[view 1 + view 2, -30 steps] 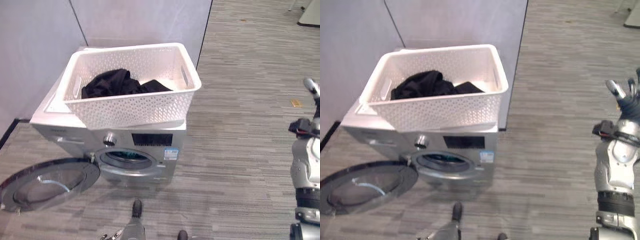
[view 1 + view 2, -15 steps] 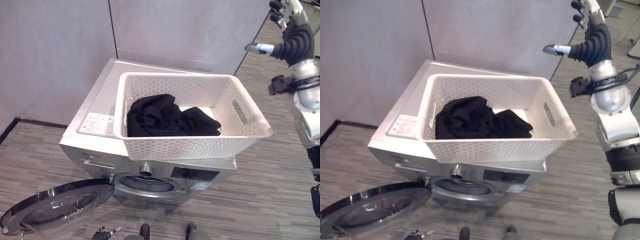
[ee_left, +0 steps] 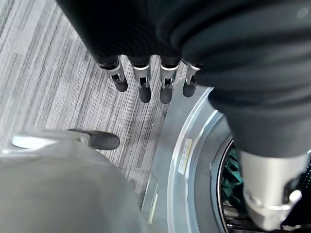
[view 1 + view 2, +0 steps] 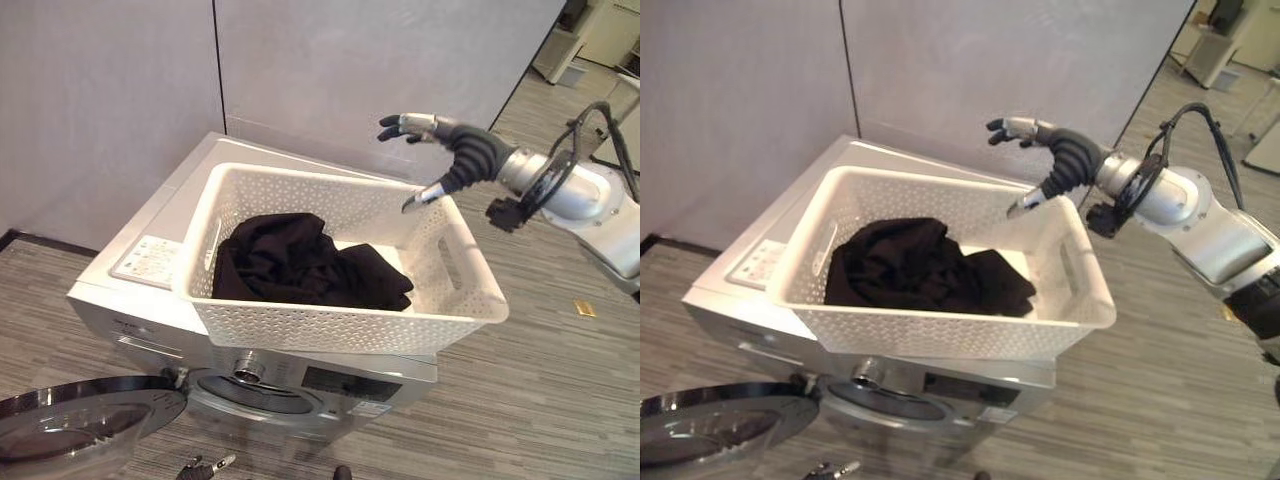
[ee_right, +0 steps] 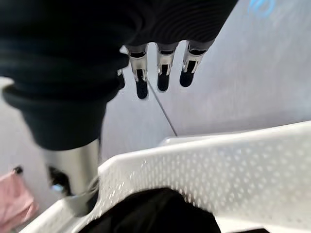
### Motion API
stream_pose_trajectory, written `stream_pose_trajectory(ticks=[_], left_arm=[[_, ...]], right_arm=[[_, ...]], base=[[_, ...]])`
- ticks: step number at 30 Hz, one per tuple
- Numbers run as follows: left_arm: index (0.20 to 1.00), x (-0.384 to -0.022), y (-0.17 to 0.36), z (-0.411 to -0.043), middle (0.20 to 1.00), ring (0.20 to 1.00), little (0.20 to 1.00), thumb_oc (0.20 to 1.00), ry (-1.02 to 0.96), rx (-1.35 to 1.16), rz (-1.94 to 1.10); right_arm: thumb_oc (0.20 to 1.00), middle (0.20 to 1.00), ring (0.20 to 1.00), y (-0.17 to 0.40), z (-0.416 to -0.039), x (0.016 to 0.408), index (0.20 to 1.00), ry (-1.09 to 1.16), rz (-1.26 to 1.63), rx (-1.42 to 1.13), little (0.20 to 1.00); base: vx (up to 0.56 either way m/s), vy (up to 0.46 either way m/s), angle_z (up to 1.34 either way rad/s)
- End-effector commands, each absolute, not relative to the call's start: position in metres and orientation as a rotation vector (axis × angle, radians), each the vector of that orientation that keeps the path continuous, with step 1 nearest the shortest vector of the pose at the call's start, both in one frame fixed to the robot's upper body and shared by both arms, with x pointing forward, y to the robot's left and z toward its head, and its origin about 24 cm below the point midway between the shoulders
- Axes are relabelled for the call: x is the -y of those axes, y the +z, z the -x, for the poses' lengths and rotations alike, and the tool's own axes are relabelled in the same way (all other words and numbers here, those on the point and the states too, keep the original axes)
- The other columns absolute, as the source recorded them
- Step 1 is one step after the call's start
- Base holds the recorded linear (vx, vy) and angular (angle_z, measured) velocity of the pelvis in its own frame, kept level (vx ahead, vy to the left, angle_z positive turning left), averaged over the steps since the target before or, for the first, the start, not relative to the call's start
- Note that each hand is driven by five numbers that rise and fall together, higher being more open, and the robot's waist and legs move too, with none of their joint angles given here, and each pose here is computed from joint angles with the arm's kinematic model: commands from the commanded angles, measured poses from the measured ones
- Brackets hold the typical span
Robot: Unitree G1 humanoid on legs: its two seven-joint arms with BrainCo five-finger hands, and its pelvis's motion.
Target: Grab the laundry basket,head to the washer,open it,put in the laundry and shut it.
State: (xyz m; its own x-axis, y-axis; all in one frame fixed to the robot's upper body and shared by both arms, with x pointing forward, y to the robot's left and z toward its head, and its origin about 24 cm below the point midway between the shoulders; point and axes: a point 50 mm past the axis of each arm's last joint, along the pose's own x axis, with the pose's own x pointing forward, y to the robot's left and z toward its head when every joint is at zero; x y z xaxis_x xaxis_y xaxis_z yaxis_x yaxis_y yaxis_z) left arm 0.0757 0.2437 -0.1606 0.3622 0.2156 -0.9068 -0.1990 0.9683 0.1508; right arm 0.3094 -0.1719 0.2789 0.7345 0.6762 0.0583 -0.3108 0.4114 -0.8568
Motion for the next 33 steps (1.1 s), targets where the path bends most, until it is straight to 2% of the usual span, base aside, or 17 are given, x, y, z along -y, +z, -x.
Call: stream_pose_trajectory(ticks=[1, 9, 16, 26, 33], left_arm=[[1.000, -0.219, -0.170, -0.057, 1.000, 1.000, 1.000, 1.000, 0.215, -1.251, 0.058], [1.000, -0.241, -0.170, -0.028, 1.000, 1.000, 1.000, 1.000, 0.282, -1.364, 0.003], [1.000, -0.250, -0.168, -0.022, 1.000, 1.000, 1.000, 1.000, 0.313, -1.375, -0.014], [1.000, -0.248, -0.168, -0.033, 1.000, 1.000, 1.000, 1.000, 0.294, -1.355, -0.027], [1.000, -0.245, -0.167, -0.050, 1.000, 1.000, 1.000, 1.000, 0.294, -1.307, -0.026]], right_arm=[[1.000, 1.000, 1.000, 0.294, -0.310, 0.171, 1.000, 0.662, 0.985, 0.449, 1.000], [1.000, 1.000, 1.000, 0.276, -0.318, 0.153, 1.000, 0.760, 0.999, 0.374, 1.000], [1.000, 1.000, 1.000, 0.263, -0.327, 0.163, 1.000, 0.713, 1.011, 0.305, 1.000], [1.000, 1.000, 1.000, 0.247, -0.335, 0.167, 1.000, 0.696, 1.013, 0.238, 1.000], [1.000, 1.000, 1.000, 0.240, -0.333, 0.145, 1.000, 0.786, 1.029, 0.249, 1.000]], base=[[0.00, 0.000, 0.00], [0.00, -0.001, 0.01], [-0.02, -0.010, 0.17], [-0.03, -0.006, 0.19], [-0.01, 0.004, 0.06]])
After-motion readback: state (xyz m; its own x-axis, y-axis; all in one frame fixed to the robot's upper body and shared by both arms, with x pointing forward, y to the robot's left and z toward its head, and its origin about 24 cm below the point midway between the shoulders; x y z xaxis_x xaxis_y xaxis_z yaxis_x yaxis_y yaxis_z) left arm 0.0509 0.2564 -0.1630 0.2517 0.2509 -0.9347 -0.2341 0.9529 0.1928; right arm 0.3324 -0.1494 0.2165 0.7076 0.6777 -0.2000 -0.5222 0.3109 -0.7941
